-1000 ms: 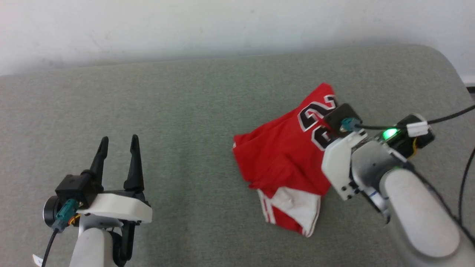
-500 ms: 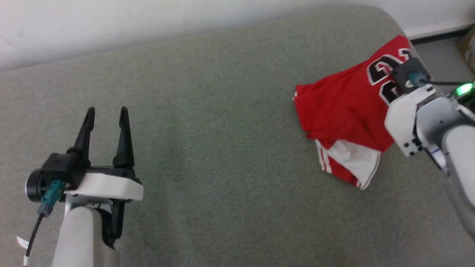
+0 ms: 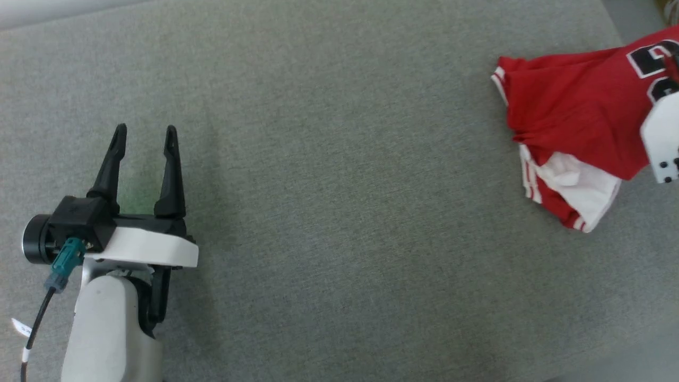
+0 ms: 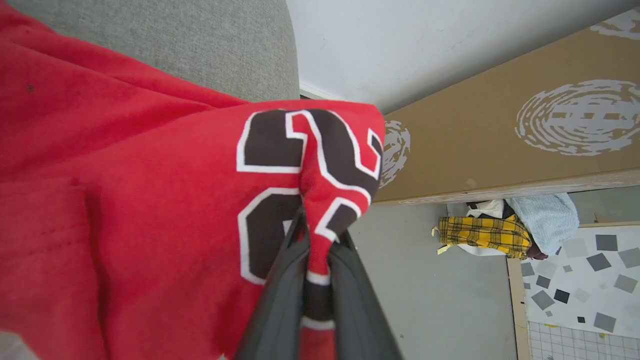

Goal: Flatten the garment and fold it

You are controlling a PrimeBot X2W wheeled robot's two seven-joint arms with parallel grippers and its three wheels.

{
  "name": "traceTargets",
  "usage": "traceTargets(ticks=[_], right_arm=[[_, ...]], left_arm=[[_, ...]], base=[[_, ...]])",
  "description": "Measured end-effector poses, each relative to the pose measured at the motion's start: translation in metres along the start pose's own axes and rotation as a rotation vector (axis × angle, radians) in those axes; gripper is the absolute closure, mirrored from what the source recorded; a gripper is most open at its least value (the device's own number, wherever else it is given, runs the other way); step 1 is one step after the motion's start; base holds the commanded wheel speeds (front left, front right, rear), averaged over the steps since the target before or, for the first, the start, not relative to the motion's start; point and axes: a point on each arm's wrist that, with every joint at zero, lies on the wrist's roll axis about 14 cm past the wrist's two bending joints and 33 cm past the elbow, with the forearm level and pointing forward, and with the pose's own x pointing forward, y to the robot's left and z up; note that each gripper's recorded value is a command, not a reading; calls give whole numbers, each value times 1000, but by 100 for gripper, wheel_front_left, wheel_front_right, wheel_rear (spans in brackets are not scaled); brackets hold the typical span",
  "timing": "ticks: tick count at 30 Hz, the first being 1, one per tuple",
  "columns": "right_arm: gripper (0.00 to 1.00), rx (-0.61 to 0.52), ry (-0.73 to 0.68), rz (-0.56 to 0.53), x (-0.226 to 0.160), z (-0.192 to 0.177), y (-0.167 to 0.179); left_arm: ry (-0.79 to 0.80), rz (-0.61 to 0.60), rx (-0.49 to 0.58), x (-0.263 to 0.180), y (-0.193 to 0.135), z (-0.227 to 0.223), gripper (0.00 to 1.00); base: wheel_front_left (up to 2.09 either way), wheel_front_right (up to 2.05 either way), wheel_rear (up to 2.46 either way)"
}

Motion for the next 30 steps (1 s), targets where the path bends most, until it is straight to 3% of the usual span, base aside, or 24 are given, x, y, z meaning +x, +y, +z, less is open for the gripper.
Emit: traceTargets(ticks=[6, 7, 9, 10, 18, 30], right_arm=[[100, 17, 18, -23, 12, -7, 2], [95, 27, 13, -25, 12, -7, 2], [20, 41, -6, -29, 11, -4, 3], [0, 50, -13, -37, 10, -3, 0], [0, 168, -171, -73, -13, 17, -19], [0, 437, -568, -17, -89, 69, -2]], left_arm=[[14, 29, 13, -7, 13, -3, 0], [14, 35, 16, -8, 15, -2, 0], [16, 40, 19, -10, 16, 0, 0], [15, 42, 19, -12, 16, 1, 0], [17, 56, -1, -33, 9, 15, 0], [-36, 130, -5, -78, 15, 55, 0]], base=[[0, 0, 0], [0, 0, 0], [0, 0, 0], [0, 0, 0], [0, 0, 0], [0, 0, 0]])
